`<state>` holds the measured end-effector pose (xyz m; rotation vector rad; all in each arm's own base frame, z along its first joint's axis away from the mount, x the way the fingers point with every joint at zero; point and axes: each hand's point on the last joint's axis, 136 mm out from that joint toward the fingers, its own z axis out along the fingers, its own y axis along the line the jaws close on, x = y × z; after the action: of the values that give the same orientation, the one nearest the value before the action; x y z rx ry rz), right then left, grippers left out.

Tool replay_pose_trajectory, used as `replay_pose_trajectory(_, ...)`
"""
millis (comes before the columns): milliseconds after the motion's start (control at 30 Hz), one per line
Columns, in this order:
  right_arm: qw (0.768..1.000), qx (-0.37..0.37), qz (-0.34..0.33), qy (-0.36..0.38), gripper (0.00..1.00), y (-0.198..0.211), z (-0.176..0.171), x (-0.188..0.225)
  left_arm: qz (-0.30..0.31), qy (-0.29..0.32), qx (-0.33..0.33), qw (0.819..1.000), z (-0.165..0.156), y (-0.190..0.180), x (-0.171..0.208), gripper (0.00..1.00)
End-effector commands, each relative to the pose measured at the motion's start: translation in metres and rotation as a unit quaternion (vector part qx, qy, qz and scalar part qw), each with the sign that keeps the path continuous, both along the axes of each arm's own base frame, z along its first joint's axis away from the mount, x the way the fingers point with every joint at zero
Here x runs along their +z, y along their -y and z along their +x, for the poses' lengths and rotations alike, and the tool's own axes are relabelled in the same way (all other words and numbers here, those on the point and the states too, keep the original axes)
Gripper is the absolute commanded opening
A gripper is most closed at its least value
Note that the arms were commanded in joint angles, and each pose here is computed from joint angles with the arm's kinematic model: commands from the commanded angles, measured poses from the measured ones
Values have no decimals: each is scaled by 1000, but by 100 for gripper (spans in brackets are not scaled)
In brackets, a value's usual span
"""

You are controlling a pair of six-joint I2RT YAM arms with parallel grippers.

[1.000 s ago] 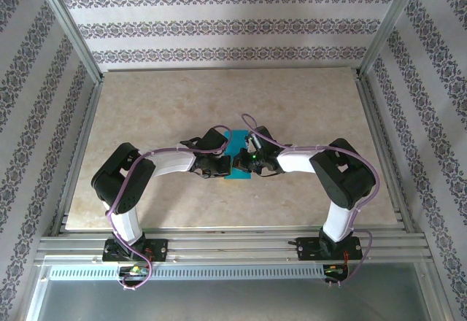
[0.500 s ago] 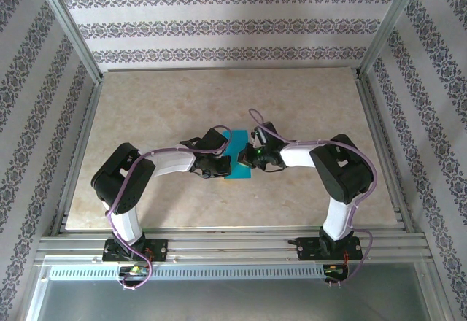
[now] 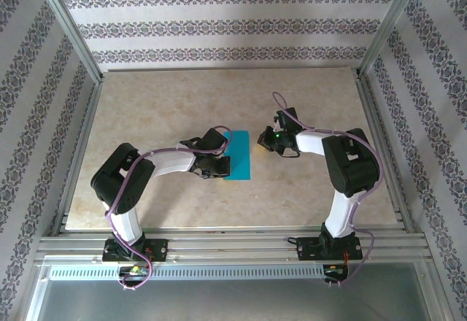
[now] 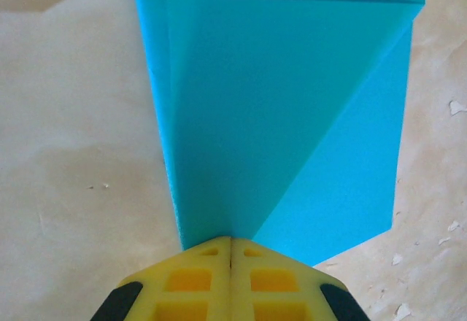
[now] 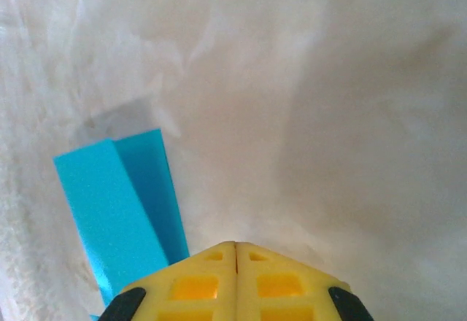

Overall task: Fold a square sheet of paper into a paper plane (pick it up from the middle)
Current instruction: Fold the triangle a second time at the center of the table.

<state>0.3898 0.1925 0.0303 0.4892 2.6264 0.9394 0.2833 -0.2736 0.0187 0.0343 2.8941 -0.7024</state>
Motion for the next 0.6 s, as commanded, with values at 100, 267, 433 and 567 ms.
replay_pose_trajectory(100, 999, -1, 1, 43, 18, 4, -25, 43, -18, 17, -23, 999, 1, 10, 41, 16)
replay_pose_trajectory(267, 1000, 1, 21, 20, 43, -9, -55, 39, -29, 58, 11, 998, 20, 5, 60, 24)
replay_pose_trajectory(433, 999, 10, 44, 1, 52, -32, -69, 30, -14, 61, 31, 998, 31, 0, 52, 24)
replay_pose_trajectory(567, 998, 32, 52, -5, 52, -52, -71, 22, 4, 62, 42, 997, 34, -8, 46, 24)
